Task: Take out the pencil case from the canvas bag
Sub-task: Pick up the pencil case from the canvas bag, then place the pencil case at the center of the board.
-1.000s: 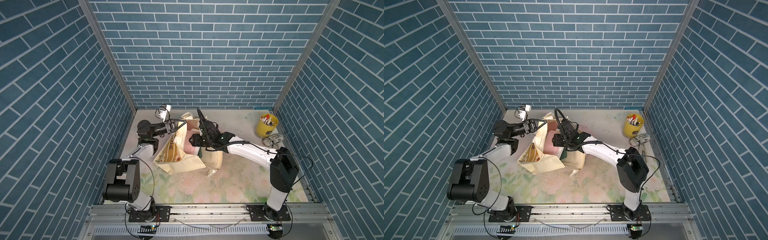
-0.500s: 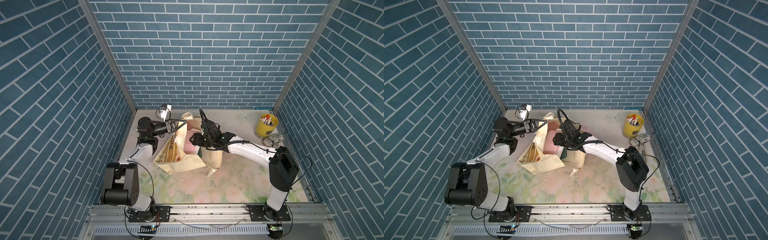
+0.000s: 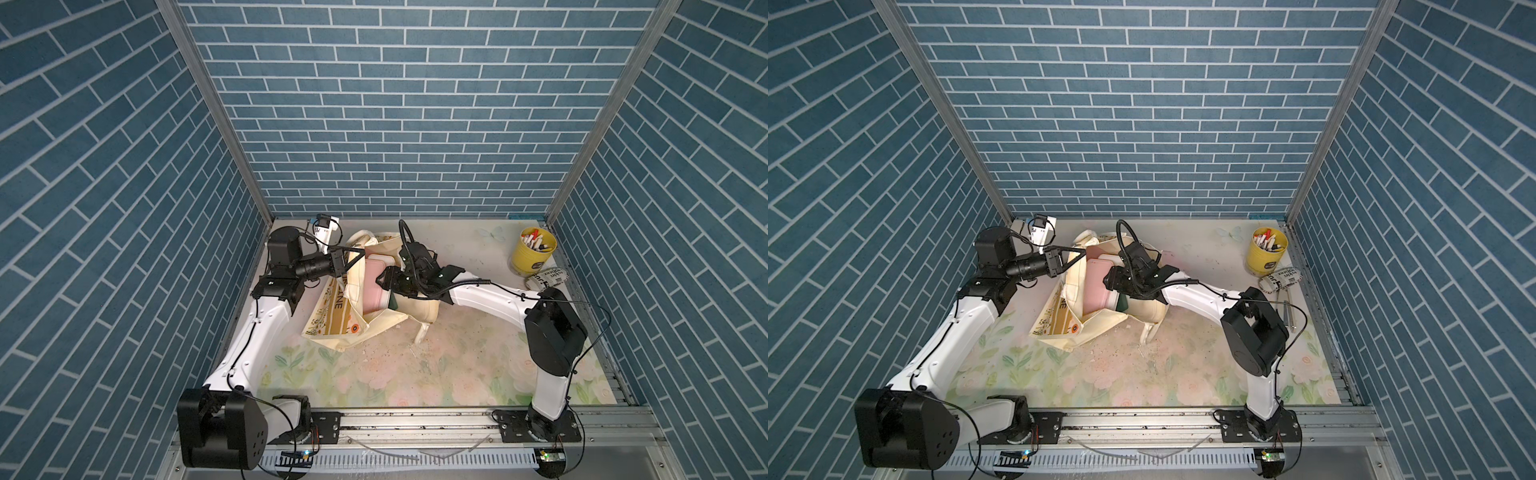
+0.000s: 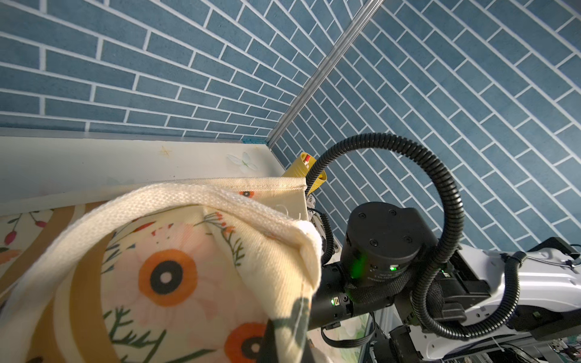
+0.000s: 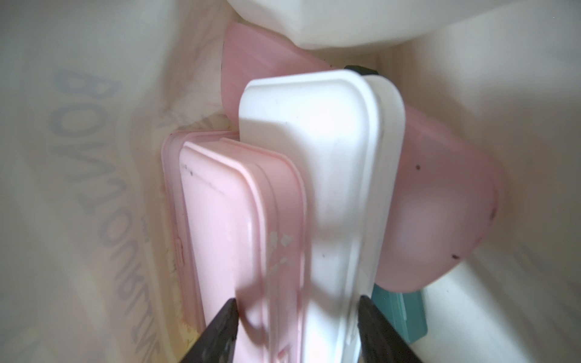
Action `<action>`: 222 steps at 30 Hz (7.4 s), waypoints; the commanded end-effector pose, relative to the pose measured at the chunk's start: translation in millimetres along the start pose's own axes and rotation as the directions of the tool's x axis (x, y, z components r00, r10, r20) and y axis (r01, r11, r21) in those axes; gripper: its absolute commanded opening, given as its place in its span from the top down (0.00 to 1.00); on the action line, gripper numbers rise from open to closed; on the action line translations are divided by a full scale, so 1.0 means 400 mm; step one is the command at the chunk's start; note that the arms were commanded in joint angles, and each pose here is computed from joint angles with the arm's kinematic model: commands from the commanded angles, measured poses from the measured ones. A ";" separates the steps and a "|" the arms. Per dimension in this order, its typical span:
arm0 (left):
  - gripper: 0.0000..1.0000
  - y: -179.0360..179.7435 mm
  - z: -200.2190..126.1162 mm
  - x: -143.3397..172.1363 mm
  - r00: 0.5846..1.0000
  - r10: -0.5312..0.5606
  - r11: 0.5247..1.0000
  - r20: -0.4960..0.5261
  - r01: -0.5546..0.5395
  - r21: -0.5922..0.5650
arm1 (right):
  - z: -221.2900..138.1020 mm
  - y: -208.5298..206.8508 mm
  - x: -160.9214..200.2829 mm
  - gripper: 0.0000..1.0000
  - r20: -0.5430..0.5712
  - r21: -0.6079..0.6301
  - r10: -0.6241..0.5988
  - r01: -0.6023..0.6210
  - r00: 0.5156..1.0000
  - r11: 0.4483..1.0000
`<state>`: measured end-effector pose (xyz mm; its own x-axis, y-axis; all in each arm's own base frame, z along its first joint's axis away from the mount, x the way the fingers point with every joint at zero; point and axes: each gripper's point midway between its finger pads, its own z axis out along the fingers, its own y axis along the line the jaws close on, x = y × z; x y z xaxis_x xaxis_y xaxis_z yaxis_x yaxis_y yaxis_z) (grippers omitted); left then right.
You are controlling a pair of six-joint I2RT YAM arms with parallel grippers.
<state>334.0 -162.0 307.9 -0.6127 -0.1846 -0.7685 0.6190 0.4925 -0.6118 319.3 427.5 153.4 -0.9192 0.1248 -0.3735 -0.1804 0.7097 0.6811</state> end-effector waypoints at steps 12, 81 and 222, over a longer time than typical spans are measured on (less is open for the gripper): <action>1.00 -0.076 -0.003 -0.018 0.998 0.060 0.983 0.025 -0.064 0.173 | -0.028 0.024 -0.034 0.45 0.074 0.025 -0.084 0.082 0.994 0.996; 1.00 -0.072 0.006 -0.011 0.996 0.076 0.977 0.039 -0.082 0.196 | 0.030 0.070 -0.013 0.46 0.028 -0.200 0.048 -0.041 0.998 0.979; 1.00 0.019 0.003 -0.183 0.974 -0.059 0.978 0.221 0.012 0.209 | -0.550 -0.400 -0.424 1.00 0.363 0.448 -0.184 0.003 0.914 0.894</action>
<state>384.1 -149.7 324.7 -0.6287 -0.3796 -0.6787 0.6193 0.2834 -0.7322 427.2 129.1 249.3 -0.6078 0.2264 -0.7611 0.0384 0.9657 0.2567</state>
